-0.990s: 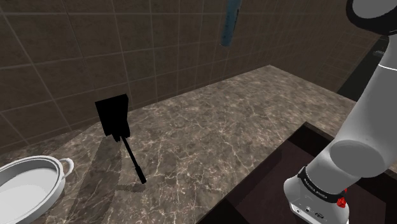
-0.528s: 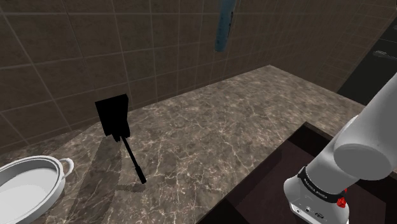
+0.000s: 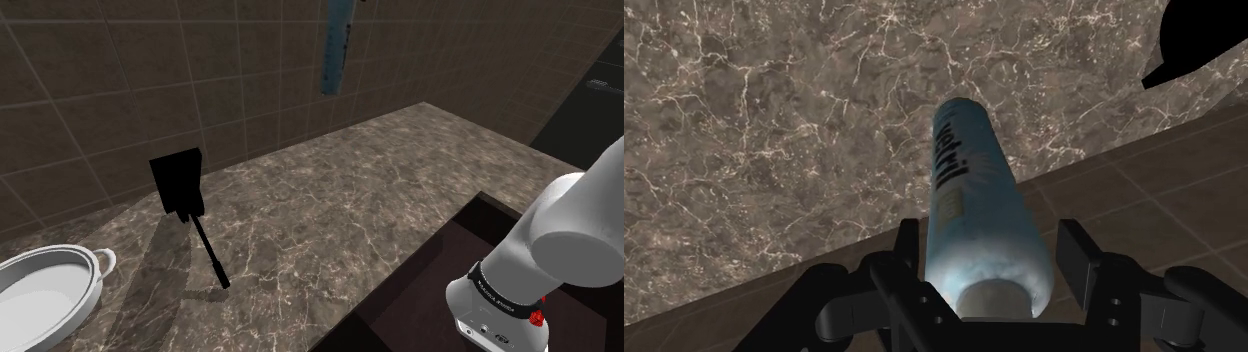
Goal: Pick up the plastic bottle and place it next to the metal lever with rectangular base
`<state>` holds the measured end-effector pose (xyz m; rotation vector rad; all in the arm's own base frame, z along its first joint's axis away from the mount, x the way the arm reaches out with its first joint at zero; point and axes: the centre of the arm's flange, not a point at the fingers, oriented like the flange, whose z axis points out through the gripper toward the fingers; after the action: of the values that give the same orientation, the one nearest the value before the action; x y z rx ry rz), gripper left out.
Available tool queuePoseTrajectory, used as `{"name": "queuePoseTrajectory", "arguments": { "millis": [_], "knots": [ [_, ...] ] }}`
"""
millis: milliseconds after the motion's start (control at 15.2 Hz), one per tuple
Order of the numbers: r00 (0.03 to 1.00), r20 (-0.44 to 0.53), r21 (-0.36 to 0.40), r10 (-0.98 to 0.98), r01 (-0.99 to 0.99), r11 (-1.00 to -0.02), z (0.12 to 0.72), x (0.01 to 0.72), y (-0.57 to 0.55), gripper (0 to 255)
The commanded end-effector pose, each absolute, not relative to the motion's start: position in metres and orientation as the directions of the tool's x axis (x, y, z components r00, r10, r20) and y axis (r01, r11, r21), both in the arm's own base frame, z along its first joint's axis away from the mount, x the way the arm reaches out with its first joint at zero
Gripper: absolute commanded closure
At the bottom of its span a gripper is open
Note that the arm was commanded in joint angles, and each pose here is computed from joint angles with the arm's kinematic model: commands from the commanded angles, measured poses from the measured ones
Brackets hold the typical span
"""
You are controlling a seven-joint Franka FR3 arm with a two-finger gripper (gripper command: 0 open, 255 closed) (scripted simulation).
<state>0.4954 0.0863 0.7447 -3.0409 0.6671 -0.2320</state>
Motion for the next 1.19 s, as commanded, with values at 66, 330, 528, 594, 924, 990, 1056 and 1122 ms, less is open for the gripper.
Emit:
{"name": "queuePoseTrajectory", "arguments": {
  "millis": [66,330,528,594,924,990,1056,1122],
  "knots": [
    [0.897,0.141,-0.051,-0.420,-0.417,-0.908,0.746,0.481,0.119,255],
    [0.897,0.141,-0.051,-0.420,-0.417,-0.908,0.746,0.462,0.168,255],
    [0.897,0.141,-0.051,-0.420,-0.417,-0.908,0.746,0.448,0.205,255],
    [0.897,0.141,-0.051,-0.420,-0.417,-0.908,0.746,0.443,0.218,255],
    [0.897,0.141,-0.051,-0.420,-0.417,-0.908,0.746,0.419,0.279,255],
    [0.897,0.141,-0.051,-0.420,-0.417,-0.908,0.746,0.415,0.292,255],
    [0.897,0.141,-0.051,-0.420,-0.417,-0.908,0.746,0.409,0.307,255],
    [0.897,0.141,-0.051,-0.420,-0.417,-0.908,0.741,0.409,0.307,255]
  ]
}}
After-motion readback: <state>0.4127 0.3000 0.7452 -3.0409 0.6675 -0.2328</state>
